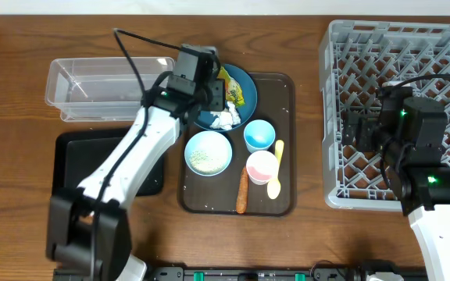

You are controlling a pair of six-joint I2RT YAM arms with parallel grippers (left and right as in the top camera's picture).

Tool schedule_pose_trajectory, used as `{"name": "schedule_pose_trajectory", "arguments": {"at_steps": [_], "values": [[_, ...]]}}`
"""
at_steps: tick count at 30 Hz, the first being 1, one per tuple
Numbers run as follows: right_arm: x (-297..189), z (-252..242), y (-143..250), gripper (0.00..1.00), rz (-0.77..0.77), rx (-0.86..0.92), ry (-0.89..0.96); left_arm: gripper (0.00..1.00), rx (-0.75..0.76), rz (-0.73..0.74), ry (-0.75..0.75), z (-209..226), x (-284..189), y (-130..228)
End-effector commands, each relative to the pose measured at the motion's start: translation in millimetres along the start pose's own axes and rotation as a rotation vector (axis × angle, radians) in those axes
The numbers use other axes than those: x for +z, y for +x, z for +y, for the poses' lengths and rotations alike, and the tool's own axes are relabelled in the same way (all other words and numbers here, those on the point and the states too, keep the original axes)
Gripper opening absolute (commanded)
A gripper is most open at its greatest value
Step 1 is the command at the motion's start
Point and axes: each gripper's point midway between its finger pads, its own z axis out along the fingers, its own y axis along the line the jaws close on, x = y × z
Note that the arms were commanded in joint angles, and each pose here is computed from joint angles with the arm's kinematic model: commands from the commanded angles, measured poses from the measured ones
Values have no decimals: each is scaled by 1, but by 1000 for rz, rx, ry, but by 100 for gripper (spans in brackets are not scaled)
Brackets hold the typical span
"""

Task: Sort waste into correct bins and load items into the dishwasher rack
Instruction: 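Lower the left gripper and grasp the crumpled white tissue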

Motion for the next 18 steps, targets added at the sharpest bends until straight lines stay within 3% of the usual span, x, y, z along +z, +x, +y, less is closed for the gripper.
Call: {"name": "schedule_pose_trajectory", "arguments": {"at_steps": [1,15,18], "values": [[-3,-3,-7,99,-14,-3,2,50,3,78,25,-1,26,20],[-3,-3,-7,99,-14,-3,2,50,12,204,4,2,69,60],[-3,-3,-7,99,-13,-3,2,45,15,205,5,1,69,60]]}}
